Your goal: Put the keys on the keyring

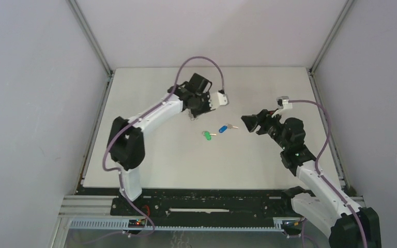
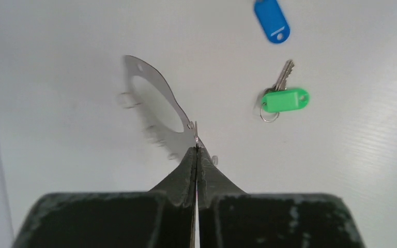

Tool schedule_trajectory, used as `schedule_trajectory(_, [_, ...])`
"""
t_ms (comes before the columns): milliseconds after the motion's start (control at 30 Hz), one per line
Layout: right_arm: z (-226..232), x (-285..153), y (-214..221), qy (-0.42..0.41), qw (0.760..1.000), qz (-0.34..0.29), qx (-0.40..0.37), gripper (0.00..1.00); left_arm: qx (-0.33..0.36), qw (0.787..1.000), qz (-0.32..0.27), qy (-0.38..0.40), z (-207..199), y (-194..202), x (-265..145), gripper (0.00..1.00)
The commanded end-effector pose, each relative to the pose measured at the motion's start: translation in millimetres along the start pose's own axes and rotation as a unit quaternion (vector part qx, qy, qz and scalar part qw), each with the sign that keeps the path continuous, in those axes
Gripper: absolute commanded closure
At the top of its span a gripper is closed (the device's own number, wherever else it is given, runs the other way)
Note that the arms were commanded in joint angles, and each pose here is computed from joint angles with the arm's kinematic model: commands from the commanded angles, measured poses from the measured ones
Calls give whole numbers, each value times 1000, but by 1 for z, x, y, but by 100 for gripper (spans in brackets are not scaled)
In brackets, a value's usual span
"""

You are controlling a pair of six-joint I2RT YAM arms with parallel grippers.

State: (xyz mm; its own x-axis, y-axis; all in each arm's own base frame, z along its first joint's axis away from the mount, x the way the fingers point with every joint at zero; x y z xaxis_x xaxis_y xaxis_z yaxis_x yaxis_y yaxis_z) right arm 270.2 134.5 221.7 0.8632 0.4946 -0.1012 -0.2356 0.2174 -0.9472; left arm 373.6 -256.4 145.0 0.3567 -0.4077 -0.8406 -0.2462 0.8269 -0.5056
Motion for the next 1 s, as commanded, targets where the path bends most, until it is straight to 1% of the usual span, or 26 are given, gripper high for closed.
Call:
schedule_trajectory(0, [36,-5,-37,-90,994,-32,-51,33,-51,992,-116,9,-3,-48,-113,100])
schedule_trajectory(100, [63,-7,-48,-134,988,-31,-73,34,-91,984,-155,15,-13,-58,-156,100])
schedule_trajectory(167, [81,-8,-53,-156,982,-30,-103,35,-124,974,-187,17,-19,-65,-184,100])
schedule_trajectory(267, [107,-14,-63,-186,972,-31,-142,35,-138,965,-221,28,-33,-66,-217,100])
schedule_trajectory(433, [148,-36,-88,-276,941,-53,-187,35,-118,965,-226,58,-66,-36,-247,100])
schedule_trajectory(567, [171,-49,-103,-341,917,-64,-196,35,-78,965,-237,77,-94,-10,-258,100])
schedule_trajectory(633, [181,-50,-104,-359,910,-61,-198,34,-67,963,-245,87,-106,-1,-263,100])
schedule_trajectory(700, [181,-42,-102,-342,917,-51,-200,35,-84,962,-245,89,-112,7,-262,100])
schedule_trajectory(733, [177,-36,-100,-324,924,-44,-197,35,-99,962,-237,89,-114,13,-258,100])
schedule_trajectory(767, [173,-29,-98,-306,931,-39,-195,33,-108,964,-227,90,-116,19,-254,100])
schedule_trajectory(800, [167,-22,-89,-285,940,-15,-188,30,-116,966,-212,93,-119,27,-246,100])
schedule_trajectory(833, [163,-17,-82,-273,945,0,-183,26,-124,968,-198,91,-120,33,-239,100])
schedule_trajectory(867, [161,-12,-75,-264,948,12,-179,24,-130,970,-188,82,-118,38,-234,100])
schedule_trajectory(900, [159,-7,-68,-249,952,23,-175,23,-139,971,-180,75,-115,40,-230,98])
schedule_trajectory(933, [157,-2,-61,-233,957,31,-171,21,-149,971,-176,67,-112,41,-226,95])
schedule_trajectory(967, [153,4,-53,-215,961,42,-167,16,-159,969,-176,64,-108,41,-225,88])
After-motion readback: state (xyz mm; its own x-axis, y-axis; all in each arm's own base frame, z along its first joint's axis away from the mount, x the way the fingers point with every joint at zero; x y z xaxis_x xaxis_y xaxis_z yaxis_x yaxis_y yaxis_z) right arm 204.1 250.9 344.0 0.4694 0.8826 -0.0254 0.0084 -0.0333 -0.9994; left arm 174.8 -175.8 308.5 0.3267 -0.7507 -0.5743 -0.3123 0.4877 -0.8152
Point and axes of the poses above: each gripper's point midway between its finger pads, its own x axis out along the fingers, its own z axis along the line the jaws close on, y = z × x, the point moved 4 cm from there along -x, back along the fingers, and after that the axes turned 13 degrees about -x, right-handed, at the moved point
